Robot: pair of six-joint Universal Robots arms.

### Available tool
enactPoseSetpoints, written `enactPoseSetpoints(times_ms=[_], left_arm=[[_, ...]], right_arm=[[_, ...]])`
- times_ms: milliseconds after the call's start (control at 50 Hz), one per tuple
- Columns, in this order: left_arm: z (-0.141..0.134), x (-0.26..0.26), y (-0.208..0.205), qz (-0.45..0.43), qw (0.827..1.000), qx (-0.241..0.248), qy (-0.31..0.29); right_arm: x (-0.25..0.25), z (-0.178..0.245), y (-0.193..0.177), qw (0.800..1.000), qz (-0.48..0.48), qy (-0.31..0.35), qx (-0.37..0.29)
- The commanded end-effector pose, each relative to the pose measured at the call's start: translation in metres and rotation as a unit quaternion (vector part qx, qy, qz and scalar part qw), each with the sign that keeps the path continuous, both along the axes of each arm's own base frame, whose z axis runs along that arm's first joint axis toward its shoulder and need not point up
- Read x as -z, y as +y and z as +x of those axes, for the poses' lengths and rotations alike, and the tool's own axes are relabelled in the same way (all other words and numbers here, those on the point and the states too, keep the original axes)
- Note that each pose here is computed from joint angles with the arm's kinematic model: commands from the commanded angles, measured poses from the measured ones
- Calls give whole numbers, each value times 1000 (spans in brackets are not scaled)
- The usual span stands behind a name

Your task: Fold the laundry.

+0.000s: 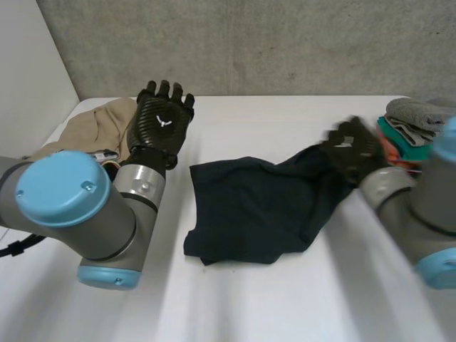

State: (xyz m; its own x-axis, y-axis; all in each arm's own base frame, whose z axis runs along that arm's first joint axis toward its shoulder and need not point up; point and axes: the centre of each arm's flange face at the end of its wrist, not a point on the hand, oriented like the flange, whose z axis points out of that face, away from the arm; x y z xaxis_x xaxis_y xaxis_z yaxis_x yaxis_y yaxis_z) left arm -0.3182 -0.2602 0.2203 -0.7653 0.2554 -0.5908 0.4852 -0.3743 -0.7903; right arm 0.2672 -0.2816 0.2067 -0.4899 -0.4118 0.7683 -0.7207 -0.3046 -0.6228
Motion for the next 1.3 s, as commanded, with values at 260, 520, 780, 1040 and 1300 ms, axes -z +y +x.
enactPoseSetpoints(times_ms=[260,520,780,1040,1300], left_arm=[[39,-34,2,-2,996,-39,82],[10,-59,11,9,989,14,144],[-16,28,34,303,941,-27,150],[-4,92,62,361,924,-82,93],[-5,15,44,270,953,-47,129]], right_arm=[[57,124,136,926,-36,63,-369],[-53,60,46,878,234,-384,-162],[4,67,-15,899,335,-274,-61],[82,76,-18,910,377,-158,-70],[0,62,-14,962,196,-176,-73]])
